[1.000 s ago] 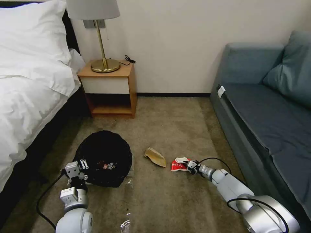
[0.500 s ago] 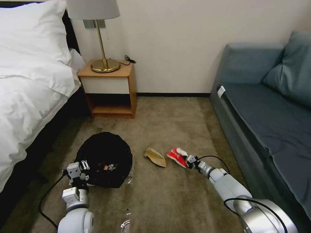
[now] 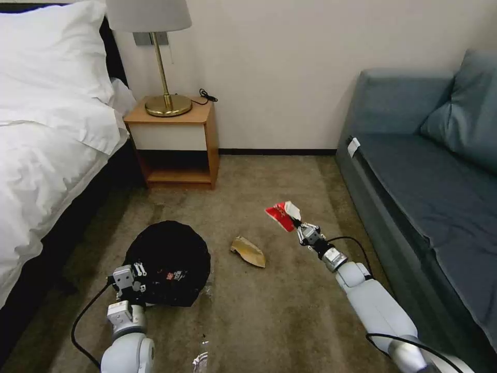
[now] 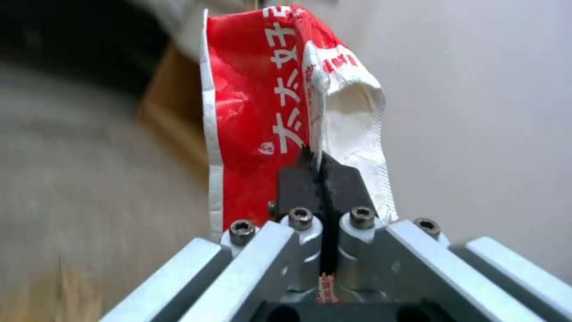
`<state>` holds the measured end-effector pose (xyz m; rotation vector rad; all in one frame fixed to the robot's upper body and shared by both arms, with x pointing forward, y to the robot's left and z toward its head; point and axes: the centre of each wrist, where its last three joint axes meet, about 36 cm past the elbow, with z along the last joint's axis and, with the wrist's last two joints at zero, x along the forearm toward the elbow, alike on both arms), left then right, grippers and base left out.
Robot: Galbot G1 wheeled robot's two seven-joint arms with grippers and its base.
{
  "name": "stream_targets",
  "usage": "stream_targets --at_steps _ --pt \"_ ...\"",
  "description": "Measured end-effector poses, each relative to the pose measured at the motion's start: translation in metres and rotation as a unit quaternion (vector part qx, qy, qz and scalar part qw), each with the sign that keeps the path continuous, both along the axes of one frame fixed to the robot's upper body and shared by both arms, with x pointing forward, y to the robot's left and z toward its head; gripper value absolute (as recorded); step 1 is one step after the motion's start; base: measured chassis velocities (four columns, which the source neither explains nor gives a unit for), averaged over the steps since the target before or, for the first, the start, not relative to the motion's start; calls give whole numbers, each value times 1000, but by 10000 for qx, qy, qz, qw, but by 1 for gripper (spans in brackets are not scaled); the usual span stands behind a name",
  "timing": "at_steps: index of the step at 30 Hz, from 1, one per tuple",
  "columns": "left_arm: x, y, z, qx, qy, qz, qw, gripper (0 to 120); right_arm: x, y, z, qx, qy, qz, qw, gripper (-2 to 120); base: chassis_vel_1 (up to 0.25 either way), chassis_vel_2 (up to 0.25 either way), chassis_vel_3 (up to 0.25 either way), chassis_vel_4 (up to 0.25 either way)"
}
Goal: Pick up the trash bin, then pick up the garbage on the floor and place it into the trash bin.
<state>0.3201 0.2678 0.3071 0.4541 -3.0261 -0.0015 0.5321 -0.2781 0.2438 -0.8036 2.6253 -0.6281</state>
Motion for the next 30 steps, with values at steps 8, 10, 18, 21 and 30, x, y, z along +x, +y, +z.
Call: stream_targets --at_steps 8,10,18,21,30 --pt "-1 -17 20 23 -73 -220 9997 5 -31 107 40 700 -441 578 9949 0 0 0 0 0" --pt "-1 -20 23 23 -108 -252 9996 5 -34 122 43 745 -453 679 9939 0 0 0 0 0" --pt "4 -30 28 35 -118 -305 9995 5 -36 174 43 860 -366 1012 9905 0 0 0 0 0" --pt "8 -32 25 25 -85 -310 9995 5 -35 183 39 841 -303 1064 9903 0 0 0 0 0" --pt "22 -32 17 -31 -28 -241 9997 5 -43 212 18 750 -120 1344 9880 0 0 0 0 0"
